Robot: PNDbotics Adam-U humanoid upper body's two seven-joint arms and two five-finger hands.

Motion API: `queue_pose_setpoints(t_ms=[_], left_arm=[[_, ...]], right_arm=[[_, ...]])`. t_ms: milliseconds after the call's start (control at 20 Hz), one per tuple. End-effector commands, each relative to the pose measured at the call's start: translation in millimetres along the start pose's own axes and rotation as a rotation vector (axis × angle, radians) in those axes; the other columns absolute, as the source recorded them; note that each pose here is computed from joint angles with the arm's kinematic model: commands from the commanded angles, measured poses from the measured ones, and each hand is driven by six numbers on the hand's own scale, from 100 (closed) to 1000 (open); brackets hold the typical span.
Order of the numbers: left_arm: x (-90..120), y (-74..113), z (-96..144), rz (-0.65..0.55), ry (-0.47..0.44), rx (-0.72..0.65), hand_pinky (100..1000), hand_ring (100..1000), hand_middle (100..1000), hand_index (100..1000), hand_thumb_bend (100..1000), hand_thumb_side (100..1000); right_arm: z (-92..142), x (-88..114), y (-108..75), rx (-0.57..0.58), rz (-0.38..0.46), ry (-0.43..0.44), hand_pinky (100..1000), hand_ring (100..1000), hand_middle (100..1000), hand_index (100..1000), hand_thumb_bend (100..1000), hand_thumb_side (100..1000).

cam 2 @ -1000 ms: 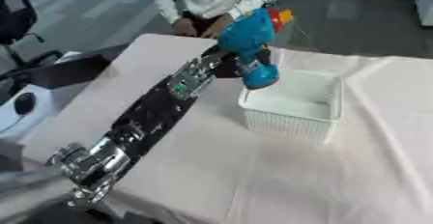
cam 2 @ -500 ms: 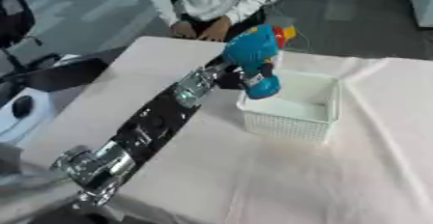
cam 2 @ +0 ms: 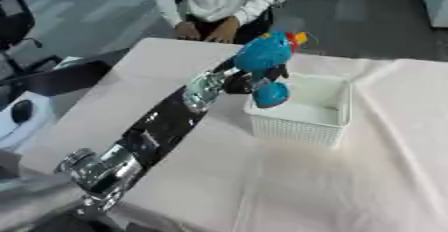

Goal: Pick up objects on the table and place them in the box.

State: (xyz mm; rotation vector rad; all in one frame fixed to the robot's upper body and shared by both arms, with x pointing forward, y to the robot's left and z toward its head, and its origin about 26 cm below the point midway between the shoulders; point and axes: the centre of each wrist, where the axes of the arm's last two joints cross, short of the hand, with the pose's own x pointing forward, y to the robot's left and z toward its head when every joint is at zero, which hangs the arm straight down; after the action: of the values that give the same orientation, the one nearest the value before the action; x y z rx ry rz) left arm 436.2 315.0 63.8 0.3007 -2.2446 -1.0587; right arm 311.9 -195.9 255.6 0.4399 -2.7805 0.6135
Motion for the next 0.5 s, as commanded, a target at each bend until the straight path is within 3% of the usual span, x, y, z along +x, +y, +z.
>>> queue_pose_setpoints(t_ms=[50,150,500], left_arm=[[1.7,18.1,-11.4,-0.074,-0.03,0.02,551,802,873,821,203,1000],[2.6,18.2,-13.9,-0.097,-0.037,0.021,635,865,928,872,224,1000],[3.8,16.6,-18.6,-0.147,-0.049,0.025,671,887,954,886,231,1000]], right_arm=[[-8.0,4.4,-1.0,0.01,0.006,-0.029,292,100,117,491,100,1000],[-8.1,4.4,-0.9,0.01,0.005,-0.03,292,100,117,491,100,1000],[-8.6,4.3,-0.5,0.01,0.003,-0.032,292,100,118,491,100,1000]])
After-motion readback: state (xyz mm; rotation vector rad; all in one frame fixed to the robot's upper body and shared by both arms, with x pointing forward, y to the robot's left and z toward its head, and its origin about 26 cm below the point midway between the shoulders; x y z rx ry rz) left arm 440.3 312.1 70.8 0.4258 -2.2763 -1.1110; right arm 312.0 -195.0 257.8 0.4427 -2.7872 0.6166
